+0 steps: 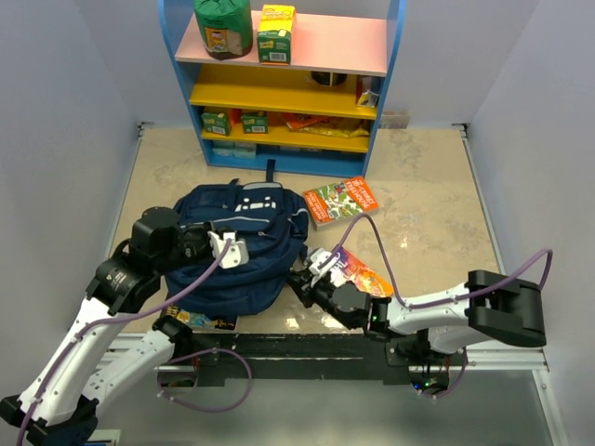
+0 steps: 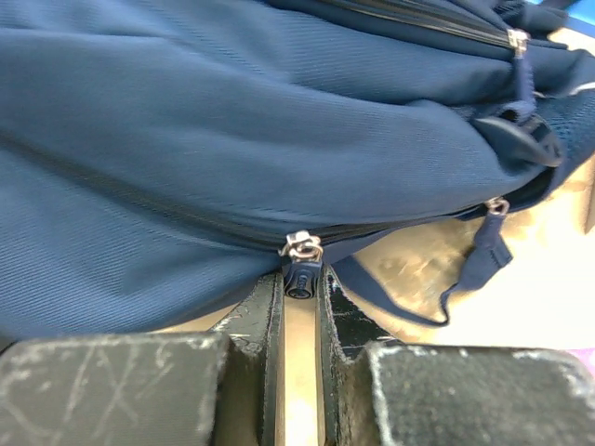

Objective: Pack the student bag
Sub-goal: Unzip the student bag at the center of the board.

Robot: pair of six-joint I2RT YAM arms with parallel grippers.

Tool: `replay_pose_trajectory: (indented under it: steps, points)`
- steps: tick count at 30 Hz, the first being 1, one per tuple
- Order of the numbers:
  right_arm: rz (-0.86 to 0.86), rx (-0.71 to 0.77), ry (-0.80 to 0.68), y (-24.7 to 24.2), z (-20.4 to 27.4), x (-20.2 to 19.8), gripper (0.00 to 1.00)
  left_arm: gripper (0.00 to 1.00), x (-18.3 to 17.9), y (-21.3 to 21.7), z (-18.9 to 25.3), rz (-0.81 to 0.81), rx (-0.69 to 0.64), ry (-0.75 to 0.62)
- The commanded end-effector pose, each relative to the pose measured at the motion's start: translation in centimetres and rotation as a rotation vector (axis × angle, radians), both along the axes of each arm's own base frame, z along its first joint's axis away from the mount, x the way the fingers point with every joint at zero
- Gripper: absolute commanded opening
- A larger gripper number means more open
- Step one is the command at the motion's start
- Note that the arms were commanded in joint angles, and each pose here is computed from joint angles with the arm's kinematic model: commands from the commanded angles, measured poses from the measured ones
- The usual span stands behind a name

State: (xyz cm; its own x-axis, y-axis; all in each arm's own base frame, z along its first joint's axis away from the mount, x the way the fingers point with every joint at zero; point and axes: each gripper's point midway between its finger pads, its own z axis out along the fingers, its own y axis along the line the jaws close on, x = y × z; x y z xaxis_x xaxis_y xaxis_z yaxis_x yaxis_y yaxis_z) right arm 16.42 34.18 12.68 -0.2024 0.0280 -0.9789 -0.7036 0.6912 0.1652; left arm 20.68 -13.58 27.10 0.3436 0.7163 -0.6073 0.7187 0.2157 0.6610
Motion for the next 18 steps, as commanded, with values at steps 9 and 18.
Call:
replay_pose_trajectory:
  steps: [9,18]
  points:
    - [0.174,0.090,0.035,4.7,6.2,-6.9,0.00,0.00,3.8,-2.0,1.9,0.088,-0.157,-0.005]
    - [0.328,0.093,0.049,10.7,10.5,-11.5,0.00,0.00,5.1,-2.2,-0.6,0.170,-0.171,0.065]
